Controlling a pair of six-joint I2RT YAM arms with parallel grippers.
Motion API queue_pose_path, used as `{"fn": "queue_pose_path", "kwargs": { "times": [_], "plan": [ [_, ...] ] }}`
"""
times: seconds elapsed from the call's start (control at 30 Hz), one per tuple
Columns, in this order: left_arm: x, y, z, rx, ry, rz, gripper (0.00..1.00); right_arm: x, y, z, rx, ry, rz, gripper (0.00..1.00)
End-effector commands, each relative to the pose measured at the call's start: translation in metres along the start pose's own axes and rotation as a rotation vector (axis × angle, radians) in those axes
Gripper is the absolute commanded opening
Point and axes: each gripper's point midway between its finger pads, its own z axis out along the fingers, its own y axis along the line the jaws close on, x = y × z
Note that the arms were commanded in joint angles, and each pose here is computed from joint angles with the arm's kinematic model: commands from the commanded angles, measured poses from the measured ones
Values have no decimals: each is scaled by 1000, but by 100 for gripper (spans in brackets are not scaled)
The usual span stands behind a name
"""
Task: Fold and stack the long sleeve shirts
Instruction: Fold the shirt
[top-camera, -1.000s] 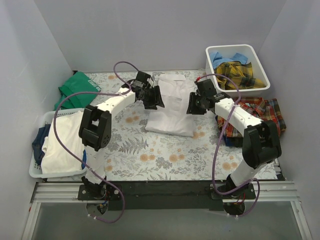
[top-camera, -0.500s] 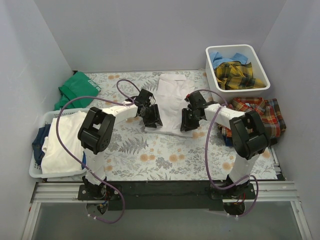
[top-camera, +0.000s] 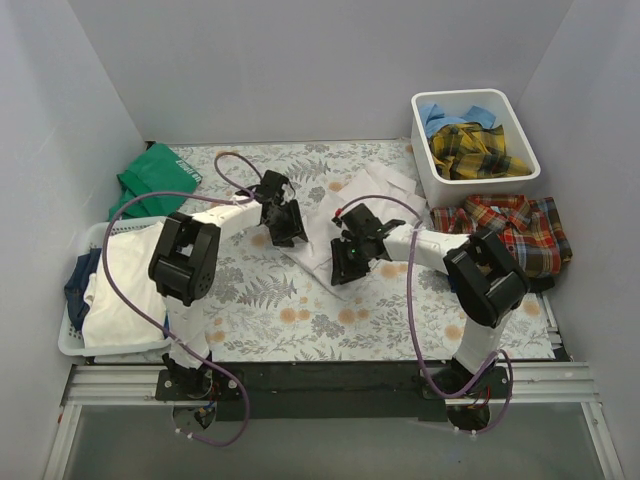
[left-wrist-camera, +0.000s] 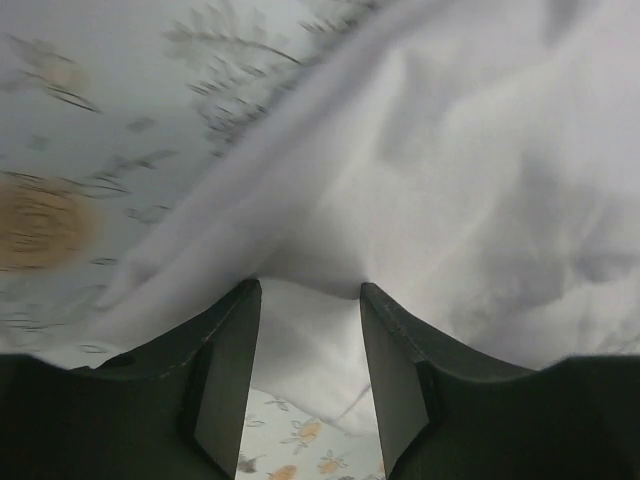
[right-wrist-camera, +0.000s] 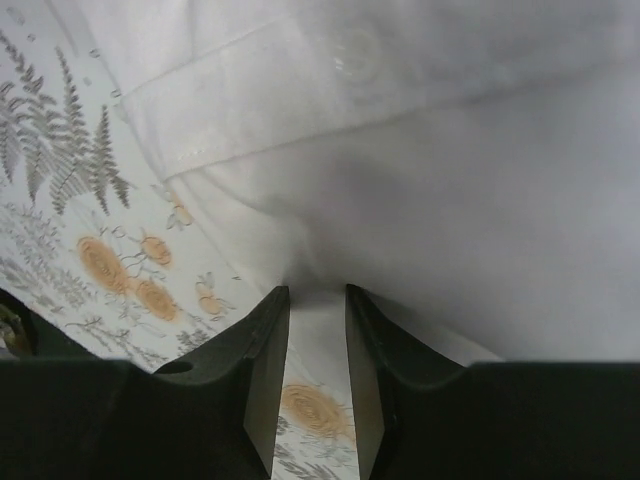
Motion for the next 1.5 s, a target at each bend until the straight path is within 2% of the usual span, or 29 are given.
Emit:
{"fn": "queue_pose_path", "kwargs": {
  "times": [0.0,0.1,0.23,0.4,0.43,0.5,0.67,0.7,0.87,1.07,1.17,1.47],
  "plan": [
    [-50,62,-29,-149,-105,-62,47,22,26,15,-22,118,15,37],
    [-83,70,-65,-148,-203,-91,53,10,45,21,-55,111,5,37],
    [-103,77,-108,-140,-281,-139,58,-9,76,31,-96,103,-36,37],
    [-80,85,-129,-110,-253,-200,60,-23,120,63,-139,134,-103,37],
    [-69,89,-130,-107,-238,-208,61,-39,138,61,-173,106,-119,37],
    [-60,87,-132,-79,-220,-219,62,-44,148,67,-185,104,-126,37],
    [-34,94,-128,-51,-181,-259,64,-77,158,35,-160,-33,-158,38],
    [-31,97,-127,-55,-181,-266,65,-87,163,13,-171,-83,-166,38],
    [-14,101,-109,-3,-145,-304,66,-90,143,-45,-103,-206,-171,46],
    [-7,82,-87,159,-96,-322,66,-88,99,-82,-37,-275,-96,49],
    [-11,72,-80,234,-96,-348,66,-85,77,-85,-14,-269,-52,49],
    [-12,85,-41,200,-67,-393,65,-96,52,-90,-1,-275,-34,47]
  ]
}}
